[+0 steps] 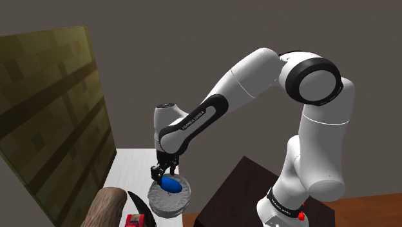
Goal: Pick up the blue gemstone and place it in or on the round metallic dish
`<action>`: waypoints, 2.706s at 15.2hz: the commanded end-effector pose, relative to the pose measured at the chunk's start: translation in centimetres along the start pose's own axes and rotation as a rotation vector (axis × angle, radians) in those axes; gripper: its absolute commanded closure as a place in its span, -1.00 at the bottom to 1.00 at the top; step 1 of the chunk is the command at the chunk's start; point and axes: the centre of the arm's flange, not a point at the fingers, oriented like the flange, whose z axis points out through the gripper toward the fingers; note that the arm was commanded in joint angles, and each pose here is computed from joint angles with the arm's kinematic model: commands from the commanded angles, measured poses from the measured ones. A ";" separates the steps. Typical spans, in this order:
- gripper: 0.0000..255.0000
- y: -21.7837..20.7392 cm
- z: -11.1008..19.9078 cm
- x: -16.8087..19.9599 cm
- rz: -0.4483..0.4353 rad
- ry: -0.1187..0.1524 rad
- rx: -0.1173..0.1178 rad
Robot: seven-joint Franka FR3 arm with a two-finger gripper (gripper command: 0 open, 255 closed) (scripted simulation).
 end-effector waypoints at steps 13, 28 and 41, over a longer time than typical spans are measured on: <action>-1.00 -2.0 1.0 -6.9 0.274 0.264 -0.103; 1.00 -1.6 3.8 -6.1 0.274 0.263 -0.103; 1.00 -1.9 1.2 -6.6 0.274 0.264 -0.103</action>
